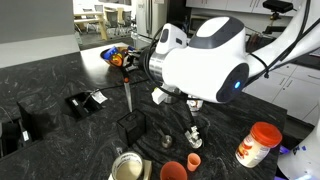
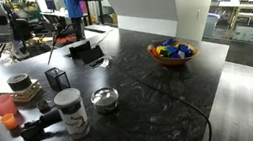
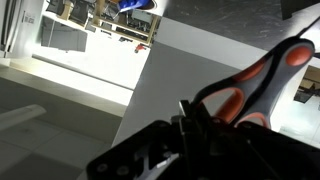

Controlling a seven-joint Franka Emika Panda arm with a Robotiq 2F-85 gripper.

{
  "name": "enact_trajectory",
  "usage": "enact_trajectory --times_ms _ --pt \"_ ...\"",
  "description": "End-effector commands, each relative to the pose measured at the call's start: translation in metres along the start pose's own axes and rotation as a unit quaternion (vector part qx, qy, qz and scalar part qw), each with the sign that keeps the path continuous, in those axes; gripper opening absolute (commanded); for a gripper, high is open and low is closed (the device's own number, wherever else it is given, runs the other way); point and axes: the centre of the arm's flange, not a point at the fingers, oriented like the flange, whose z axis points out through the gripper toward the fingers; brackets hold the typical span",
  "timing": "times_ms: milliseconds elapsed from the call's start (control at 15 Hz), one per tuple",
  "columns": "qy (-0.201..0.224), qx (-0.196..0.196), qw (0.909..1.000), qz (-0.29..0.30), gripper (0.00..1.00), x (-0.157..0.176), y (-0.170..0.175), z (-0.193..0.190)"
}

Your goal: Put the scissors inside the black object

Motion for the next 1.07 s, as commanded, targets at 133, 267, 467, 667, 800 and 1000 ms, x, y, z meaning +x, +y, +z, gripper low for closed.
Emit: enact_trajectory --times_ms 133,267,467,667,800,1000 --pt "0.013 0.007 0.9999 0.003 0.02 -0.008 -0.008 -0.005" --pt "0.008 0.005 0.9999 -0.005 0.02 -0.014 -0.011 -0.005" --pt "0.012 -0.002 0.9999 -0.008 0.02 -0.021 -0.01 -0.001" --pt "0.02 -0.012 0.9996 -0.017 0.02 -0.021 -0.005 0.002" --pt "0.019 -0.012 0.9996 -0.018 0.02 -0.024 -0.005 0.004" --pt "0.018 -0.006 0.9996 -0.02 0.02 -0.029 -0.007 0.006"
